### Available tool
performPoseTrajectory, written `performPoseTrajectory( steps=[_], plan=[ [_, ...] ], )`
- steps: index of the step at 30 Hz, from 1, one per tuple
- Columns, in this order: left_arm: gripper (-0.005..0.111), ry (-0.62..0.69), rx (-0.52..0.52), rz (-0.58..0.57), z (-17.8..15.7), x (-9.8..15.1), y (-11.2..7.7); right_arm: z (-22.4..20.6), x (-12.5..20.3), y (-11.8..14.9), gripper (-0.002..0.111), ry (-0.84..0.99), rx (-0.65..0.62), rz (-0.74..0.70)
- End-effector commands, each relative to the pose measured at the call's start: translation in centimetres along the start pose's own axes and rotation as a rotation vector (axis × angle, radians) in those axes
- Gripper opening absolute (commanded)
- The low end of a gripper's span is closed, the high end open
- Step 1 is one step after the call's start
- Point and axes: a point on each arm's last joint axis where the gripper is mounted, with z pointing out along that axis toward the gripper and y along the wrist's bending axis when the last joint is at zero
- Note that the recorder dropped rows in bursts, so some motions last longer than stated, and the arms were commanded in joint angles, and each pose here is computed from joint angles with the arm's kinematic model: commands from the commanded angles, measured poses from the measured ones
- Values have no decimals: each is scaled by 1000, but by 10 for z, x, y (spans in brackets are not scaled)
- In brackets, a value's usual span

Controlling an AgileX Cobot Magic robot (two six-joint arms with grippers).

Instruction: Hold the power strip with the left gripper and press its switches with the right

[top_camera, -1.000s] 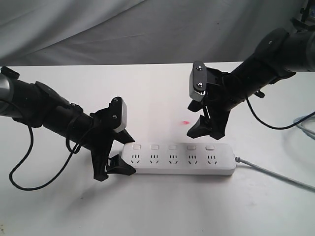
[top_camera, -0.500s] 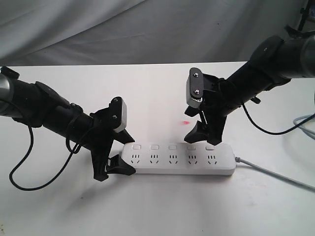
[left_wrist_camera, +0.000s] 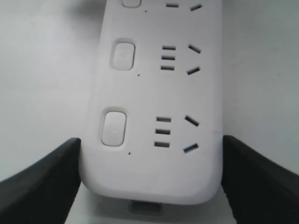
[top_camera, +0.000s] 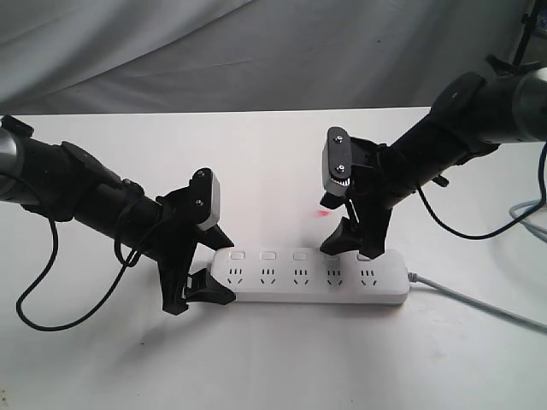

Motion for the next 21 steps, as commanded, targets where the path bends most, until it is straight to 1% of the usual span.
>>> performPoseTrajectory(
  steps=[1, 7, 12, 21],
  plan=[
    [0, 7, -5, 14, 1, -1, 1, 1, -1, 1, 71, -6, -1, -3],
    [0, 7, -5, 14, 1, -1, 1, 20, 13, 0, 71, 28, -11, 2],
    [0, 7, -5, 14, 1, -1, 1, 18, 14, -1, 71, 39, -11, -2],
    [0, 7, -5, 14, 1, -1, 1, 17, 22, 1, 71, 128, -25, -31]
  ],
)
